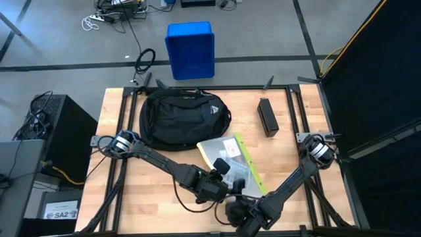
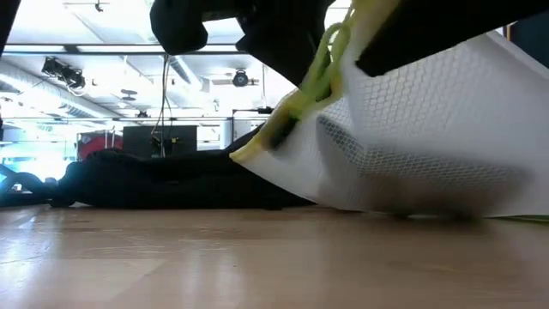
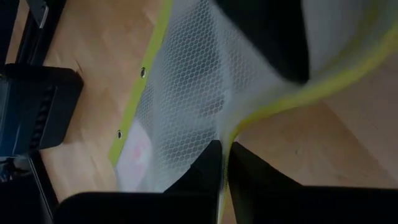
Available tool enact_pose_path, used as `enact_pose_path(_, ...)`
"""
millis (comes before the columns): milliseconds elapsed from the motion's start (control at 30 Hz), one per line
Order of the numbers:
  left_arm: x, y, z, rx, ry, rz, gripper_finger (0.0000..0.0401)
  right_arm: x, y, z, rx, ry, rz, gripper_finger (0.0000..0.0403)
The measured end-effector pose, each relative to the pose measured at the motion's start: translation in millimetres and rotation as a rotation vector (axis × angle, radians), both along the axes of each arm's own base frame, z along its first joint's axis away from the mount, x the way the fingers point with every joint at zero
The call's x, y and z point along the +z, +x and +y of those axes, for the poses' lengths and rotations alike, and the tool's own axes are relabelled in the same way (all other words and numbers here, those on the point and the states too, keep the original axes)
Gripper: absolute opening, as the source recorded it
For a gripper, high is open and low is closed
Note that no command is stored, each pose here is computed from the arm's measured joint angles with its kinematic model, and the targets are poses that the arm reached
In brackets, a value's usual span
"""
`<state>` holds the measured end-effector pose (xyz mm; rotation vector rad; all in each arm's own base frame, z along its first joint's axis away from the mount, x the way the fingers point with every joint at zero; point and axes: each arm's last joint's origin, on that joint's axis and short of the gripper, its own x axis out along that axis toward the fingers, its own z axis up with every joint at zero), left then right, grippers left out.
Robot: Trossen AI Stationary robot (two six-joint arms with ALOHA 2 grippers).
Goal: Unpack backpack
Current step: Open the yellow zip bag
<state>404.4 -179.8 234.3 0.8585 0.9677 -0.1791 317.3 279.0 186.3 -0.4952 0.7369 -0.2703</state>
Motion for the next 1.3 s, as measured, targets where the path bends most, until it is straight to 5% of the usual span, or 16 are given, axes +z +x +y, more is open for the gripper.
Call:
enact_pose_path(300,1,0,0,0.024,-0.008,-0.016,0.0,6,4,6,0.039,-0.051,-0.051,0.001)
enact_pose_path(567,34,-25,7,0.126,0.022,-0.034,0.0013,8,1,8,0.004,-0.045,-0.104,0.0)
enact_pose_path(833,89,-69,-12,0.117,-0.121,-0.24,0.0054,8,4,6,-0.018,-0.044,-0.12,0.0)
enact_pose_path(1000,66,-77,-40,-0.004,-0.297,-0.31,0.0064,8,5,4,-0.029,-0.035,-0.127,0.0)
enact_pose_path(1300,11,-90,-55,0.037,-0.436,-0.371,0.009,8,5,4,-0.033,-0.025,-0.129,0.0)
